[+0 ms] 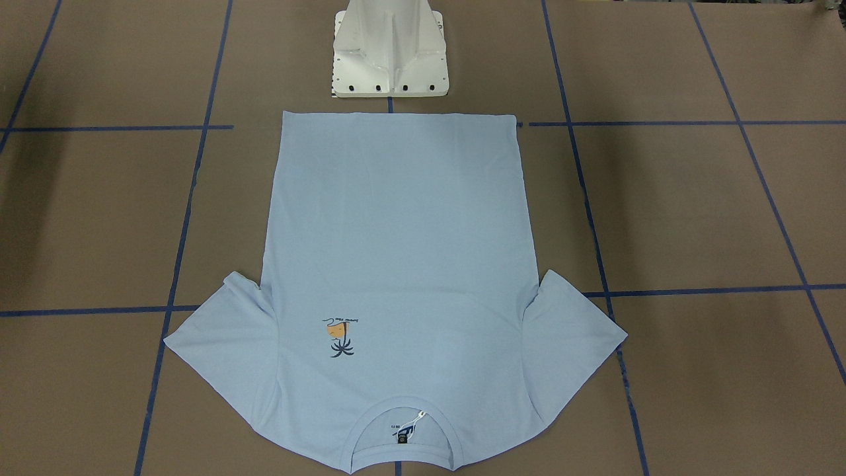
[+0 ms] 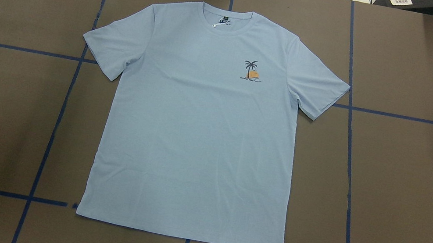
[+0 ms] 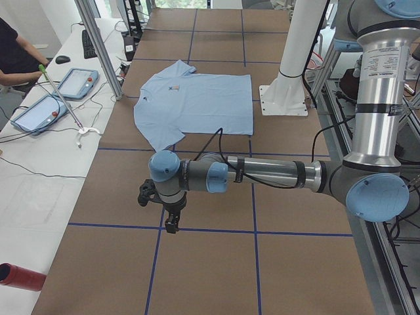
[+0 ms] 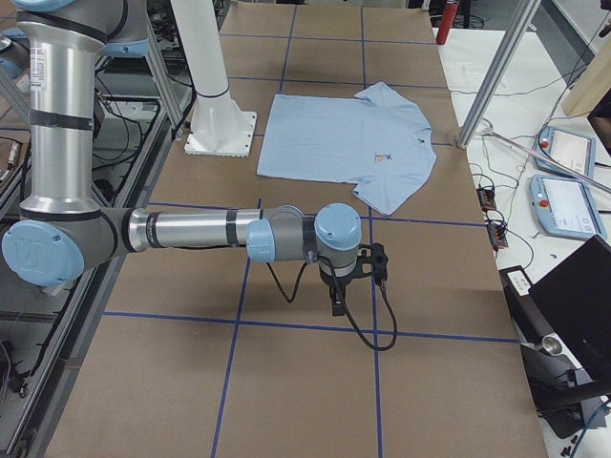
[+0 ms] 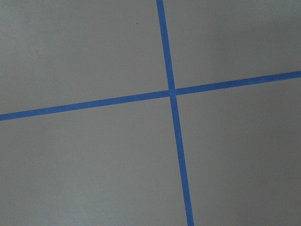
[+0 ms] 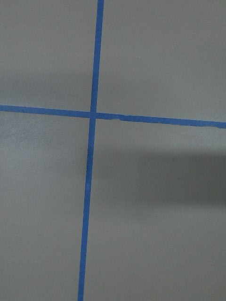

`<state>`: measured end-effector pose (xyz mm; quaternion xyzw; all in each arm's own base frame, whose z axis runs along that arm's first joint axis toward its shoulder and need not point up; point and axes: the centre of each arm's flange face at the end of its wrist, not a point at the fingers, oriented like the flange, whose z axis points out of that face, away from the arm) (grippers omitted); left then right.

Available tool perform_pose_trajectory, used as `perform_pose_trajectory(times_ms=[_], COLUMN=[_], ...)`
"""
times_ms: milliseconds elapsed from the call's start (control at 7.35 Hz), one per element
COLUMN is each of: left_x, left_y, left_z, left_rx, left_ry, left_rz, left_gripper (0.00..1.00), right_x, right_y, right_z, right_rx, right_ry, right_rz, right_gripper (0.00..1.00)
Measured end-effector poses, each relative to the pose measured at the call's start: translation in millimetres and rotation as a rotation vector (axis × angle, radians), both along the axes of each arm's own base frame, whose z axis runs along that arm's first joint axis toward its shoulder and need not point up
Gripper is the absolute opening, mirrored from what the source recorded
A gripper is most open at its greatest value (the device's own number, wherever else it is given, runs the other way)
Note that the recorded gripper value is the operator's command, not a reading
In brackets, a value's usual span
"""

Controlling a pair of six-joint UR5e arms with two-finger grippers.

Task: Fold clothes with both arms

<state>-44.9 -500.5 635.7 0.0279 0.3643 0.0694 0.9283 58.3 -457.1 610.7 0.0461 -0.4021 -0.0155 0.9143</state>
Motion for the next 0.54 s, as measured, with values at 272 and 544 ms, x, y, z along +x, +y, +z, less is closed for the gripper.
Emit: perform_pose_trajectory(times_ms=[272,544], left_x=[0.3,1.5], left_y=[-0.9,-26.0], left_z=[-6.3,-35.9], left_rx=[0.017,0.084], left_ry=[0.001,0.006], left_rz=[0.003,0.006], left_gripper=[1.0,1.0], right_x=[0.4,-0.1], right_y=[-1.4,-17.7], right_z=[-0.5,-4.4], right_rx=[0.0,0.009], right_ry=[0.0,0.0], right_rz=[0.001,0.008], right_gripper=[1.0,1.0])
